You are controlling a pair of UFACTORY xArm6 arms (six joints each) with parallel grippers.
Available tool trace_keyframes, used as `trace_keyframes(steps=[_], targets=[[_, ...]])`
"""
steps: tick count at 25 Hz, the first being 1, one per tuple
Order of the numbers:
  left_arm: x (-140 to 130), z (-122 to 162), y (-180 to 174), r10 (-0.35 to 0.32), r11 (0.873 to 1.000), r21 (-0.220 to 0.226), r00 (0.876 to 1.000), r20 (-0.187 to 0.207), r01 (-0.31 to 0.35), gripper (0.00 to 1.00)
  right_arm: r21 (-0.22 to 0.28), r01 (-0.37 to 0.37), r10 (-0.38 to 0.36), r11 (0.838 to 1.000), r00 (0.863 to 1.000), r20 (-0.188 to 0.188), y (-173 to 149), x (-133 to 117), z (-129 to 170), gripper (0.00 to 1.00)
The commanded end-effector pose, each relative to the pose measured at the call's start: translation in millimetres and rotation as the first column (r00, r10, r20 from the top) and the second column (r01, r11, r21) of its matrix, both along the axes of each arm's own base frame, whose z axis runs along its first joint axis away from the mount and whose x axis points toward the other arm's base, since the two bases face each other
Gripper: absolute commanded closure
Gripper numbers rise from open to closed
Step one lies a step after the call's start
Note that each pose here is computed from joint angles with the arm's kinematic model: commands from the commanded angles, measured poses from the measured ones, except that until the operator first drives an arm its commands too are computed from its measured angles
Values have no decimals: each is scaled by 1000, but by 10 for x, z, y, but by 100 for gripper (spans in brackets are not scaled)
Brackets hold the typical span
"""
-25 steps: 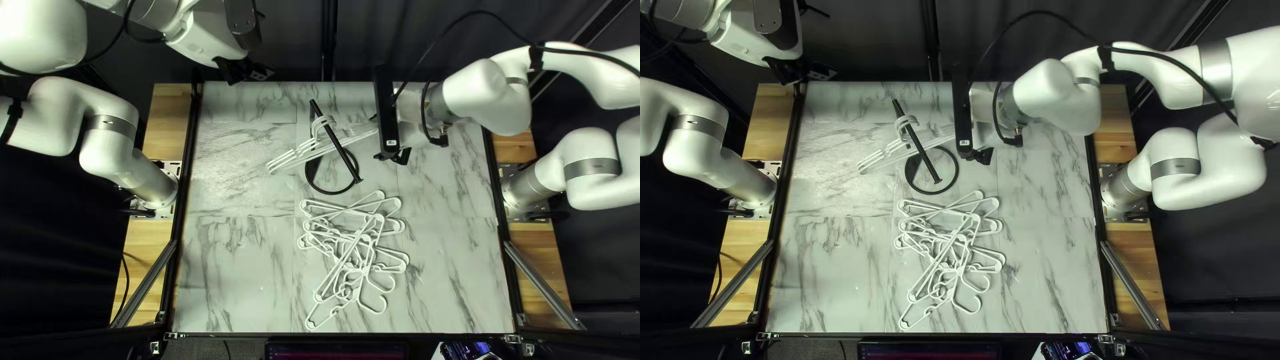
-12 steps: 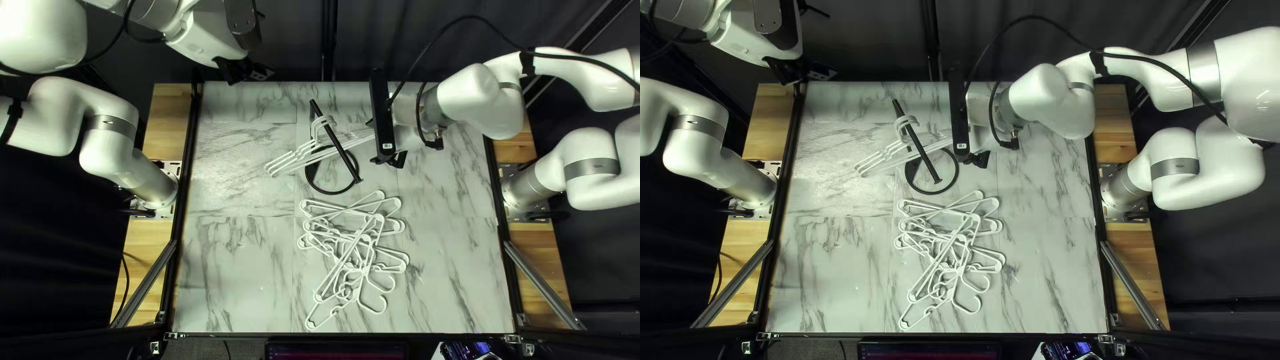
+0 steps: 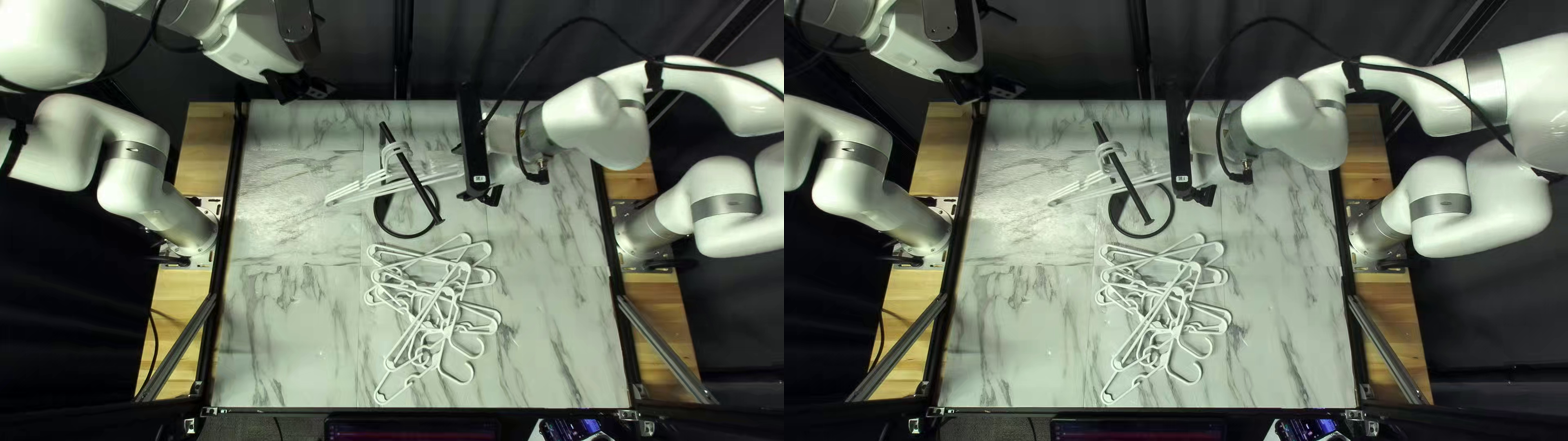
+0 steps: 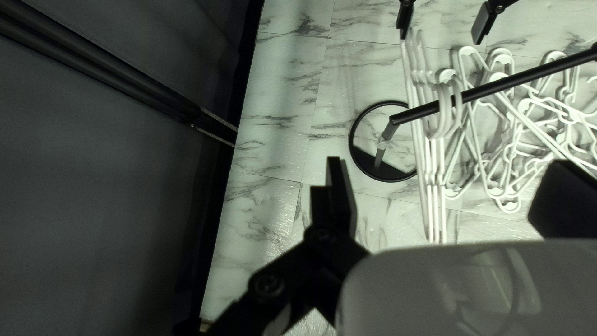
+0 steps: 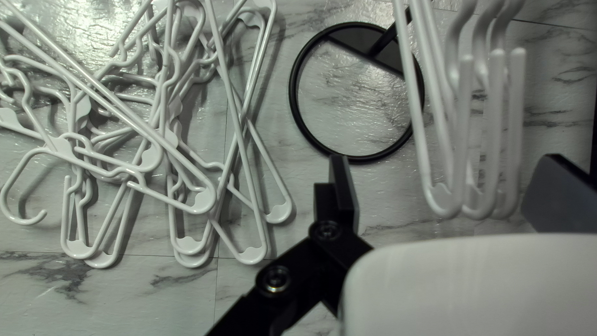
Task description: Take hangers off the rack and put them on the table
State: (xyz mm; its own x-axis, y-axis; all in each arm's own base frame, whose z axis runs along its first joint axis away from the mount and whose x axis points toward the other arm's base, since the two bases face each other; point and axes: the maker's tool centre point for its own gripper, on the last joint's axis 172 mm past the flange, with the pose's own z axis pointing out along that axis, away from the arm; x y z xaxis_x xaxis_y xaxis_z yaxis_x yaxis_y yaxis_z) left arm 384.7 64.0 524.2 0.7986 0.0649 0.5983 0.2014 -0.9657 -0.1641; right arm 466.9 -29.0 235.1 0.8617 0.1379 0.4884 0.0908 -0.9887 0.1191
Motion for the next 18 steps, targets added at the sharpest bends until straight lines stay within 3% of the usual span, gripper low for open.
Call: trace_keyframes(steps=[1,18], targets=[[0,0,0,0,1000,0,1000,0,0,0,1,-4,4,1000,1000,1,44,34,-18,0],[0,0,0,0,1000,0,1000,0,0,0,-2,-1,1,1000,1000,10,164,-51,155,0]])
